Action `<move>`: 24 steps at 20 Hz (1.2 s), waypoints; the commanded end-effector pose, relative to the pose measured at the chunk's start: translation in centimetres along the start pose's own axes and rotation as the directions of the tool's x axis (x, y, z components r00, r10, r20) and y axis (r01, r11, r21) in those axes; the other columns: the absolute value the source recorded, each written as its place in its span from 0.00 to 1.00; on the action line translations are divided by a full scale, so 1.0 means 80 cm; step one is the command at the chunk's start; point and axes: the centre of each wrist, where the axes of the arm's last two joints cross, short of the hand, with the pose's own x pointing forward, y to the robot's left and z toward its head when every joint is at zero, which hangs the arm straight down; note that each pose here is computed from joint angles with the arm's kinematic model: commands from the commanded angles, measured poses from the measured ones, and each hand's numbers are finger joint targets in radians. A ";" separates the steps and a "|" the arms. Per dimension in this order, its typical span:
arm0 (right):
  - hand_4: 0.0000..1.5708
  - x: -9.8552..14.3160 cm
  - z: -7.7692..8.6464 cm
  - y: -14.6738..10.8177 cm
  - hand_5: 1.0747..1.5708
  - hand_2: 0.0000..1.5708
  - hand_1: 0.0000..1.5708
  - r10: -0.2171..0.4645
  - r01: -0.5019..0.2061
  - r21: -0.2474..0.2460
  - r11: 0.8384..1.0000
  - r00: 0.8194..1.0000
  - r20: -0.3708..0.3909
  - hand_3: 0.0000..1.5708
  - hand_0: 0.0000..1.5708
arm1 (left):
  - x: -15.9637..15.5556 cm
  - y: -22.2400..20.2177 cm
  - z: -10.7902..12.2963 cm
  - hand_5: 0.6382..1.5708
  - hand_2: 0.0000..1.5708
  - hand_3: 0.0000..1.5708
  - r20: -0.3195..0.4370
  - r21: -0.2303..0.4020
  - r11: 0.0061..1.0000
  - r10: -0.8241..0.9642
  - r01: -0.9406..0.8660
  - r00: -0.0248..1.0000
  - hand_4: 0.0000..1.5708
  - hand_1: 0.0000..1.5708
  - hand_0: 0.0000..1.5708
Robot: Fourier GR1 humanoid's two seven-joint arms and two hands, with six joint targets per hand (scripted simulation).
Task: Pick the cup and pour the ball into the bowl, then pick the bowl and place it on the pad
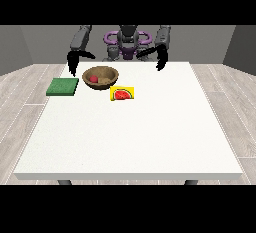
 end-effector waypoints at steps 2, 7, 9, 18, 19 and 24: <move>0.21 -0.021 0.010 0.033 1.00 0.00 0.00 -0.011 0.011 -0.022 1.000 1.000 -0.012 0.00 0.00 | -0.055 0.027 0.046 0.99 0.00 0.00 0.047 -0.040 0.993 0.111 -0.109 0.993 0.00 0.00 0.00; 0.16 -0.048 -0.004 0.026 0.99 0.00 0.00 0.005 -0.006 -0.107 0.994 1.000 -0.010 0.00 0.00 | -0.005 0.066 0.004 0.99 0.00 0.00 0.069 -0.115 0.986 0.133 -0.125 0.989 0.00 0.00 0.00; 0.16 -0.030 -0.024 0.036 0.99 0.00 0.00 -0.004 0.001 -0.078 0.997 0.999 -0.048 0.00 0.00 | -0.044 0.079 0.029 0.99 0.00 0.00 0.028 -0.055 0.991 0.128 -0.126 0.991 0.00 0.00 0.00; 0.06 -0.070 -0.020 0.035 0.99 0.00 0.00 0.004 -0.006 -0.059 0.998 0.999 -0.032 0.00 0.00 | -0.022 0.091 0.017 0.99 0.00 0.00 0.085 -0.036 0.993 0.113 -0.110 0.990 0.00 0.00 0.00; 0.09 -0.082 -0.011 0.047 0.99 0.00 0.00 -0.023 0.021 -0.080 0.997 0.999 -0.030 0.00 0.00 | -0.018 0.113 0.014 0.99 0.00 0.00 0.093 -0.074 0.991 0.116 -0.110 0.989 0.00 0.00 0.00; 0.30 -0.094 0.000 0.023 0.95 0.00 0.00 -0.088 0.049 -0.205 0.977 0.978 -0.188 0.00 0.00 | 0.007 0.086 0.008 0.99 0.00 0.00 0.129 -0.069 0.991 0.126 -0.118 0.984 0.00 0.00 0.00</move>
